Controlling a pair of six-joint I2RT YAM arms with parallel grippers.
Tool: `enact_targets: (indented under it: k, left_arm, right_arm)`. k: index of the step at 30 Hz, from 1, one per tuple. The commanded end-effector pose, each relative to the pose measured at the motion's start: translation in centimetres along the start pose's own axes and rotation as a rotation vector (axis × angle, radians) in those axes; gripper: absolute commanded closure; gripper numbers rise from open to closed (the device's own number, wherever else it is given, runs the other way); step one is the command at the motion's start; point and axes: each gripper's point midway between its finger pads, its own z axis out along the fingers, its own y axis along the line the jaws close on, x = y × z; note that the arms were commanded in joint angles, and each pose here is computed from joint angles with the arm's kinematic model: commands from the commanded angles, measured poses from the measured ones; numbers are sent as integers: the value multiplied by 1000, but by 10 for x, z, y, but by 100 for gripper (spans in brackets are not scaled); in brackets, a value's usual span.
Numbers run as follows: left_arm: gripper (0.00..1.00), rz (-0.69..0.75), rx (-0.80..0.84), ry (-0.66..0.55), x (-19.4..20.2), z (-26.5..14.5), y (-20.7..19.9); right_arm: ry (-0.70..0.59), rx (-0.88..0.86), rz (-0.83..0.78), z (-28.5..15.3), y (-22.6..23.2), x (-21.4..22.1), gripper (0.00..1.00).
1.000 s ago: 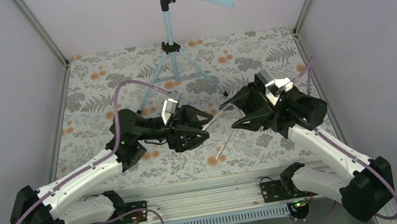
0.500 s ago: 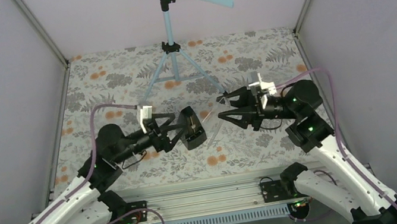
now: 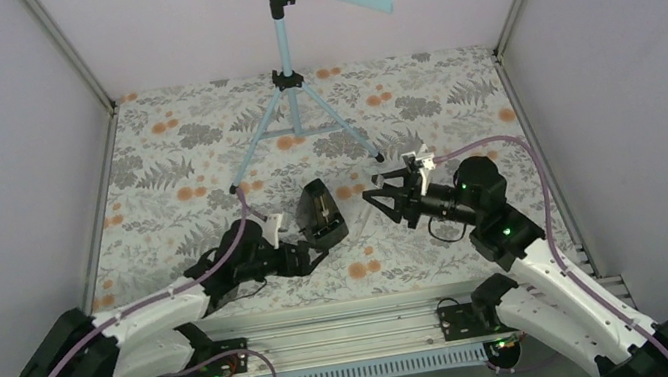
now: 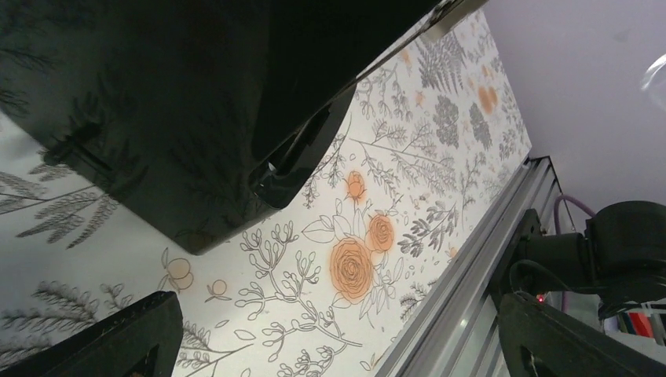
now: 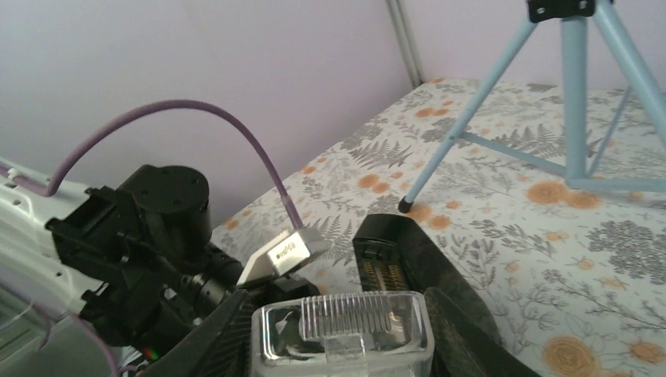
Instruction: Pack up the instrument practice props
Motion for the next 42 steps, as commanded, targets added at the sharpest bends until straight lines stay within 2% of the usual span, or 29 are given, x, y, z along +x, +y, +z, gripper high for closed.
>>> enact_targets:
  k: [1, 4, 9, 16, 22, 27, 29, 32, 37, 42]
  left_arm:
    - [1, 63, 96, -23, -13, 17, -23]
    - [1, 80, 85, -12, -12, 29, -18]
    - [1, 124, 138, -71, -22, 42, -23]
    - [1, 120, 245, -129, -28, 41, -36]
    - [1, 136, 122, -182, -41, 11, -20]
    - [0, 204, -4, -237, -81, -31, -23]
    - [1, 190, -31, -222, -98, -45, -19]
    - [4, 200, 23, -173, -119, -51, -31]
    - [17, 253, 91, -15, -137, -29, -47]
    - [27, 278, 124, 51, -145, -14, -50]
  right_arm:
    - [-29, 94, 3, 0, -14, 0, 72]
    - [-30, 107, 14, 1, -17, 5, 72]
    - [-34, 134, 27, 5, -22, 14, 72]
    - [-53, 206, 7, 8, -27, 13, 72]
    - [-80, 258, -15, 15, -28, 13, 71]
    - [-89, 280, -61, 28, -22, 18, 71]
    - [-95, 303, -79, 32, -21, 19, 71]
    - [-94, 308, -103, 41, -15, 23, 71]
    - [-82, 292, -95, 50, -11, 33, 70]
    - [-79, 308, -70, 49, -14, 42, 70]
